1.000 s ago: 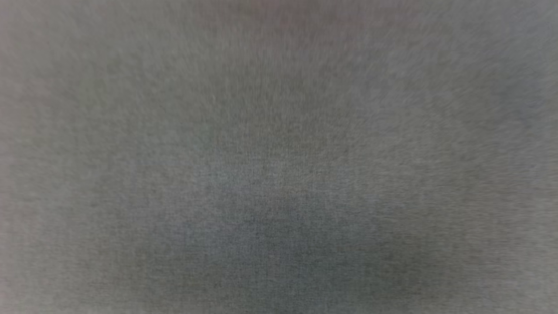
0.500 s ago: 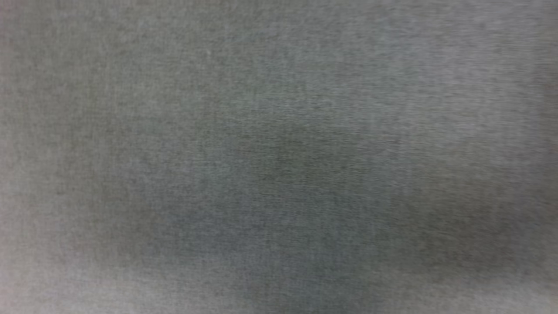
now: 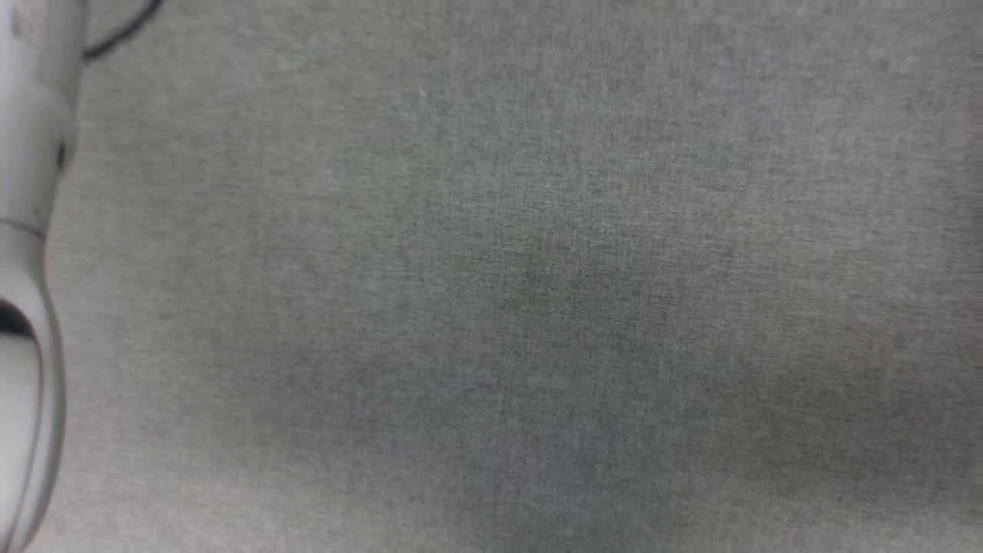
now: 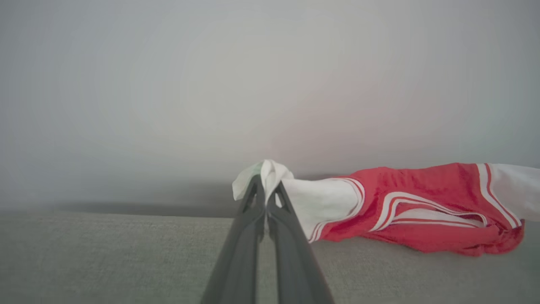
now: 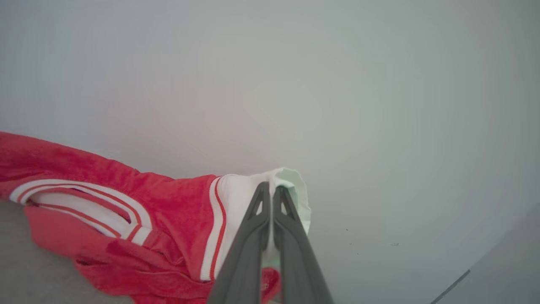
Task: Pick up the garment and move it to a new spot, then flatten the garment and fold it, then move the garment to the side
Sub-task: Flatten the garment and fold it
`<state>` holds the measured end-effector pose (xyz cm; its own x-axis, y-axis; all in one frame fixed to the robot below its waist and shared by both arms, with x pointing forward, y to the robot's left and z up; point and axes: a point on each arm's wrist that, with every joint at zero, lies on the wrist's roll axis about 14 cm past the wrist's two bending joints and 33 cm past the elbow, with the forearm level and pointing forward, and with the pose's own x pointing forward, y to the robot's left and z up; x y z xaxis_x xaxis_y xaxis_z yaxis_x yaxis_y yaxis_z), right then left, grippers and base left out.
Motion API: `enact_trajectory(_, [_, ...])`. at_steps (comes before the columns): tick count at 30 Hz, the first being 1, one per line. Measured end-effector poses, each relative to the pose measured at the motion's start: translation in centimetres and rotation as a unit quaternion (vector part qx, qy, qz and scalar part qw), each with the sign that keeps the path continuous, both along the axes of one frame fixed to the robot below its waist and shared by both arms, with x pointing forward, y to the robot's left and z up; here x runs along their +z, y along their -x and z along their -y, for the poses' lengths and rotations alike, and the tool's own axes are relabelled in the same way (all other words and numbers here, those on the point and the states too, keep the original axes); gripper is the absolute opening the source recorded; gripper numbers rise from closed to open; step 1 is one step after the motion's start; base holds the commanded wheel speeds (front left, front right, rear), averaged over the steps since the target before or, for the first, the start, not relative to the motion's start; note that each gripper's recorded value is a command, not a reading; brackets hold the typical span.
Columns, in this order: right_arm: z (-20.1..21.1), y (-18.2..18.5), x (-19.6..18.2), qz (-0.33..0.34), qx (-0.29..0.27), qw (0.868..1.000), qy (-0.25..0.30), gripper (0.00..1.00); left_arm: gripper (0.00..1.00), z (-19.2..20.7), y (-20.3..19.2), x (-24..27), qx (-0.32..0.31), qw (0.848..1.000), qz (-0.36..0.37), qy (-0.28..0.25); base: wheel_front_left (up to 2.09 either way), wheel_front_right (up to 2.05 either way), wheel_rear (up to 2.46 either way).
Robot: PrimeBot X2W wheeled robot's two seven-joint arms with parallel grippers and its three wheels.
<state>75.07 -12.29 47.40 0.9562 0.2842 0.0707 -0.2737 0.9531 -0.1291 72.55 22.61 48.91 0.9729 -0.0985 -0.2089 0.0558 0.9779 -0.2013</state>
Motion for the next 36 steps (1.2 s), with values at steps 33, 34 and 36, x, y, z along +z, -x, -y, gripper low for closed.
enact_trajectory(33, [7.3,28.6,0.2,-0.294,0.016,0.946,-0.135,0.00,0.00,-2.2,30.4,-1.1,0.017,0.983,-0.166,0.071,0.00,0.00,0.00])
enact_trajectory(34, [7.5,29.6,-0.2,-0.309,0.015,0.942,-0.132,0.00,0.00,-2.2,31.3,-1.2,0.023,0.982,-0.173,0.074,0.00,0.00,0.00])
enact_trajectory(36, [7.6,31.6,-1.2,-0.340,0.015,0.931,-0.134,0.00,0.00,-1.6,33.2,-1.7,0.026,0.978,-0.189,0.085,0.00,0.00,0.00])
